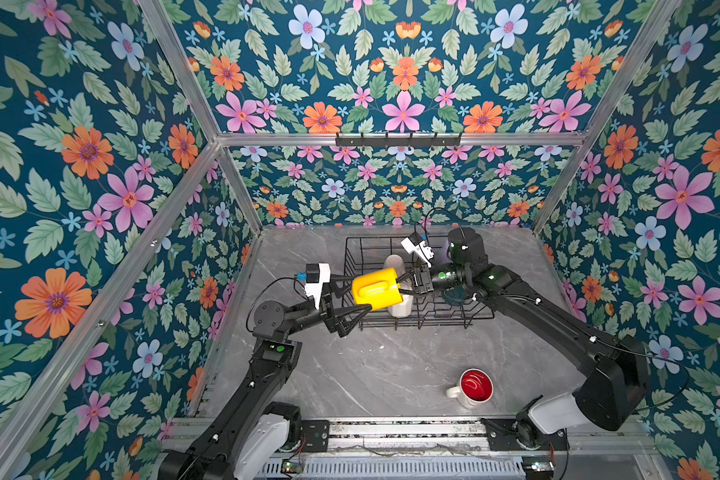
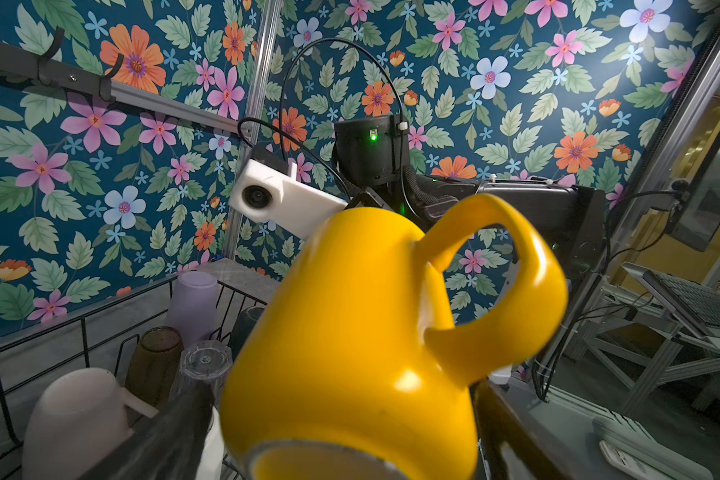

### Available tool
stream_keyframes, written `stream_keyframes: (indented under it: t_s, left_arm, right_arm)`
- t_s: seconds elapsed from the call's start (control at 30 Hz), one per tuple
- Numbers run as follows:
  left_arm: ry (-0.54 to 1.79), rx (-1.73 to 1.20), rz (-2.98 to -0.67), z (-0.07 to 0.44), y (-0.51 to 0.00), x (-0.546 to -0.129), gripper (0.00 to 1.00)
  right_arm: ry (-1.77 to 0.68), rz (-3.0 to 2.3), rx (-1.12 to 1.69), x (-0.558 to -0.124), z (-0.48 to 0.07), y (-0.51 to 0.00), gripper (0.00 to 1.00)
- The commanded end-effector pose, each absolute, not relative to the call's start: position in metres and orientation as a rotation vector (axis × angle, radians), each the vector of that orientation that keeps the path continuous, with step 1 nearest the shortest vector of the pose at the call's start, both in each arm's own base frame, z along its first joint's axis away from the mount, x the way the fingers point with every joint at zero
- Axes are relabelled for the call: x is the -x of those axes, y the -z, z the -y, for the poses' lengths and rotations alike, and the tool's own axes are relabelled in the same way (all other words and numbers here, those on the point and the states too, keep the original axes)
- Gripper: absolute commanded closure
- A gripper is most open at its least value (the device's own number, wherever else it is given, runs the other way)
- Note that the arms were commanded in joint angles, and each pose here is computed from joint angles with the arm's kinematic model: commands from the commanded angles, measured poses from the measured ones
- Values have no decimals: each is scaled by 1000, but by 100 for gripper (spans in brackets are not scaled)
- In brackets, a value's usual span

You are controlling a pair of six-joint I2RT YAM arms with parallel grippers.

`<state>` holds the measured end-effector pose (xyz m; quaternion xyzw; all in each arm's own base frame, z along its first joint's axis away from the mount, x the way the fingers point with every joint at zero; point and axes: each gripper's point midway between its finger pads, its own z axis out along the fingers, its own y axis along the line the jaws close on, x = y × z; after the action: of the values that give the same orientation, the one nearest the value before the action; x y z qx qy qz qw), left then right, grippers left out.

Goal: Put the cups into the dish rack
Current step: 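Grasp the yellow mug with the left gripper beside the right gripper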

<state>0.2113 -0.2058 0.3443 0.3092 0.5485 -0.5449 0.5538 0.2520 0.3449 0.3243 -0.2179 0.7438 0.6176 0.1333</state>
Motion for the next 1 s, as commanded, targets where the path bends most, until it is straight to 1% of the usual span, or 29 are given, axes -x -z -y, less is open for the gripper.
stream_keyframes:
  t_s: [0.0,0.37,0.97]
  left_arm:
    - [1255,-746,-1273,205,-350,-210,0]
    - [1260,-757,-1277,206,-349,-209,1]
    - [1272,-766,-1273,206,-349,-206,5]
  right_arm:
    - [-1843,-2082,686,-249,-350,-339,100]
    - [-1947,-2084,655,-251,-366,-336,100]
    - [-2015,-2108,681,-246,-388,-331,100]
